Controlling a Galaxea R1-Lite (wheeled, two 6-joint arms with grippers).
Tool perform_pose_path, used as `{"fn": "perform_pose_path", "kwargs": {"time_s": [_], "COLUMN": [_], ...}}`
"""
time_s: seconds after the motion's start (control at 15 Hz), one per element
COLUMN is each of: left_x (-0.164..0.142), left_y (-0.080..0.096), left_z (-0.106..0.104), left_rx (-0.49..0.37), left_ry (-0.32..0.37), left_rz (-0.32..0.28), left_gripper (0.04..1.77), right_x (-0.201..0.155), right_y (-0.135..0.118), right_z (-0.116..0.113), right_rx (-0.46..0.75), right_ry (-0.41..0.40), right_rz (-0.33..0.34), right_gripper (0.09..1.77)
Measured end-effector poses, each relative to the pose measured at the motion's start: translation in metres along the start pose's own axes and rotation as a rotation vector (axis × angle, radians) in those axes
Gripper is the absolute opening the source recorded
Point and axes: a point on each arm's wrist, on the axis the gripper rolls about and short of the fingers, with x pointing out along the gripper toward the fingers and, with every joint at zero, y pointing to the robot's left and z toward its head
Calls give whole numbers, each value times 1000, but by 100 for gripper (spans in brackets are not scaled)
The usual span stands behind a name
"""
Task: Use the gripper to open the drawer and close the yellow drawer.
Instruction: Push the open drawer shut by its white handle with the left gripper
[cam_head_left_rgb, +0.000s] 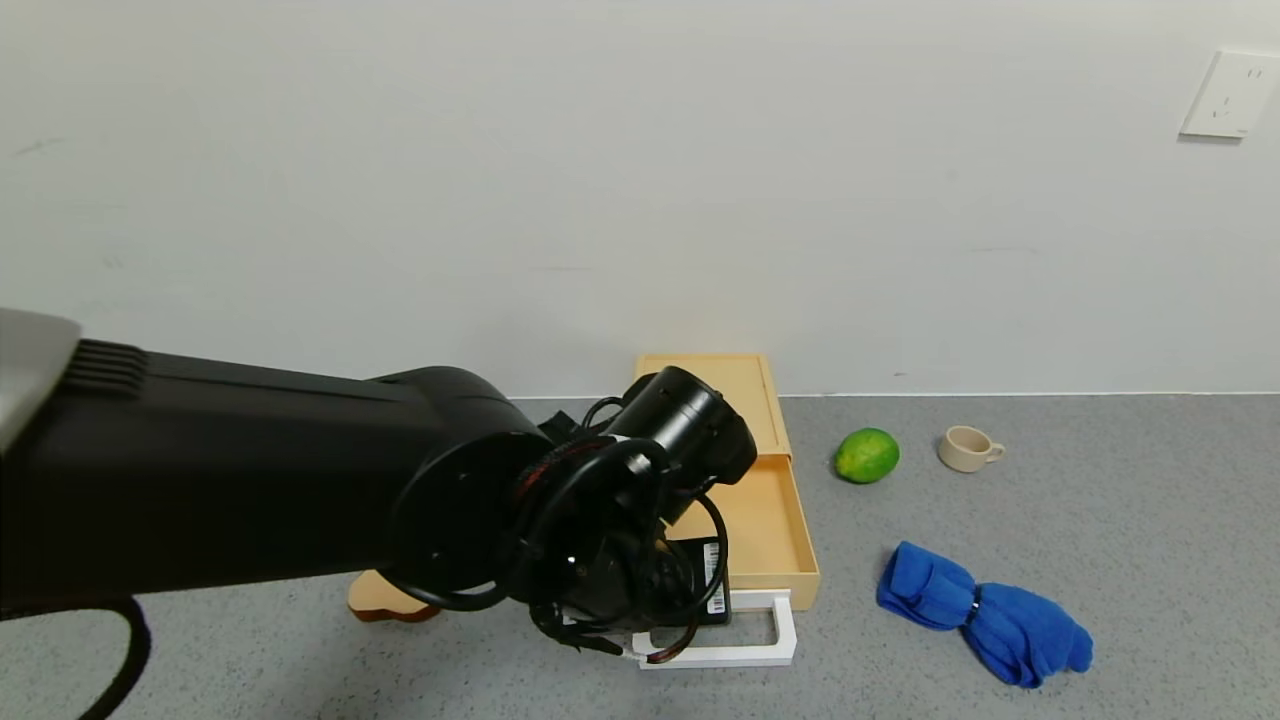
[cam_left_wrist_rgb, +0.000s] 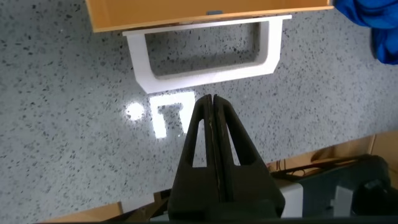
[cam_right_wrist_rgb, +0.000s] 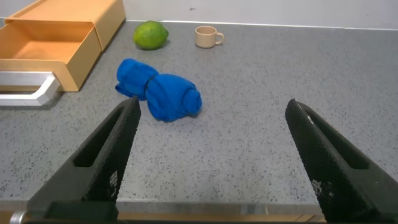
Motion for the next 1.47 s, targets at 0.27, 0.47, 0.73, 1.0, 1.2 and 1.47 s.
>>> {"fn": "perform_pose_path", "kwargs": {"time_s": [0.27, 0.47, 0.73, 1.0, 1.2, 1.47], "left_x": [24, 38, 53, 63, 69, 72], "left_y": [-9, -14, -19, -20, -22, -23], "left_z": [-13, -23, -37, -48, -53, -53], "left_rx": [27, 14, 25, 42, 51, 49], "left_ry": [-40, -99, -174, -234, -246, -244], "left_rz": [28, 64, 76, 109, 125, 127], "left_gripper": [11, 11, 11, 11, 11, 11], "right_x": [0, 0, 0, 0, 0, 0], "right_y": [0, 0, 0, 0, 0, 0], "right_z": [0, 0, 0, 0, 0, 0], "right_rx": [0, 0, 0, 0, 0, 0], "right_ry": [0, 0, 0, 0, 0, 0], "right_rz": [0, 0, 0, 0, 0, 0], "right_gripper": [171, 171, 171, 171, 171, 171]}}
